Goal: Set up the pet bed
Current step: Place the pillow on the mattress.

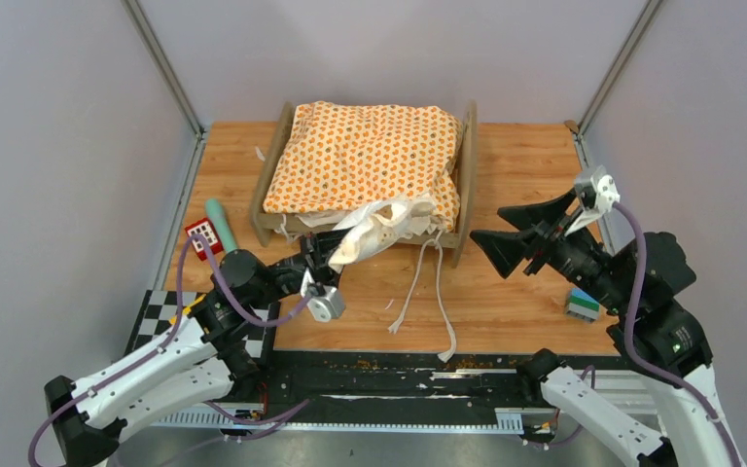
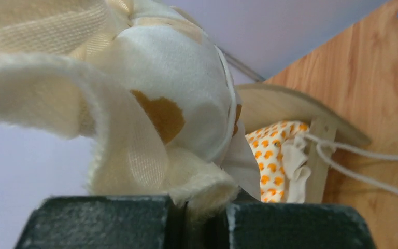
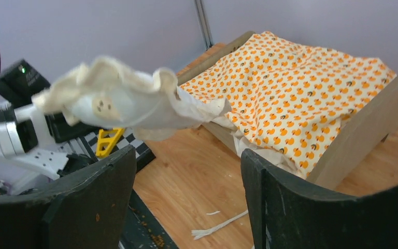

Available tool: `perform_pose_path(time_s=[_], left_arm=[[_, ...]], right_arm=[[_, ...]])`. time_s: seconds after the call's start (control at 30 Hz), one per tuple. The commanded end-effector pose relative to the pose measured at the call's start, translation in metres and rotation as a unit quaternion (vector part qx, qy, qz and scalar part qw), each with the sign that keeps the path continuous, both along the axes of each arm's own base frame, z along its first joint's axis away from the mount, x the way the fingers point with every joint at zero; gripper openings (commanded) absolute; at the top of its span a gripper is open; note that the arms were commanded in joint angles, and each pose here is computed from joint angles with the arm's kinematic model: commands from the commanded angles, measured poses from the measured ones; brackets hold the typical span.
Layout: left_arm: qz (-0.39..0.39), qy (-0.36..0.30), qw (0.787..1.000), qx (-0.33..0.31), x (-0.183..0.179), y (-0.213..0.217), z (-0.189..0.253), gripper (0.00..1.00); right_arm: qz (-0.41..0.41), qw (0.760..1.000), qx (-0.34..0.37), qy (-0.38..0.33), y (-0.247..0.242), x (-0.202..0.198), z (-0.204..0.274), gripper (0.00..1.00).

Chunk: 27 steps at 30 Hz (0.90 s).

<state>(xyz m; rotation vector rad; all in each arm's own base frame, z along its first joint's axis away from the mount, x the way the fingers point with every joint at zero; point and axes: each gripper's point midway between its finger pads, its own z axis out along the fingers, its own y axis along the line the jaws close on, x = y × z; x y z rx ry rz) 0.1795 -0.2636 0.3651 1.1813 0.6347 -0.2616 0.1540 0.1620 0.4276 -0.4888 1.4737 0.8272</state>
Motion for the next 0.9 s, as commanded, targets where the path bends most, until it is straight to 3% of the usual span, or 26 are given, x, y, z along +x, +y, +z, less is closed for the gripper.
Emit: perform_pose_path(time_s=[0.0, 0.1, 0.27, 0.4, 0.73, 0.87], left_arm=[[0.069, -0.229, 0.964, 0.120, 0.002, 0.011, -0.005, 0.00], [0.077, -0.313, 0.926, 0.196, -0.008, 0.009, -0.019, 0.00], [0.149, -0.441, 0.827, 0.314, -0.014, 0.005, -0.044, 0.00], [0.177, -0.479, 0.784, 0.354, -0.016, -0.001, -0.058, 0.00], [0.173, -0.499, 0.768, 0.363, -0.020, -0.009, -0.056, 0.00], [0.159, -0.504, 0.771, 0.354, -0.025, -0.014, -0.058, 0.00]], right_arm=[[-0.056, 0.985, 0.042, 0.160, -0.002, 0.014, -0.014, 0.75], [-0.017, 0.981, 0.051, 0.185, 0.012, 0.009, -0.005, 0.81], [0.048, 0.974, 0.041, 0.219, 0.038, 0.007, -0.006, 0.88], [0.082, 0.966, 0.019, 0.245, 0.056, 0.015, -0.023, 0.92], [0.176, 0.936, -0.054, 0.301, 0.085, 0.016, -0.090, 0.94], [0.218, 0.935, -0.099, 0.262, 0.101, 0.020, -0.106, 0.95]])
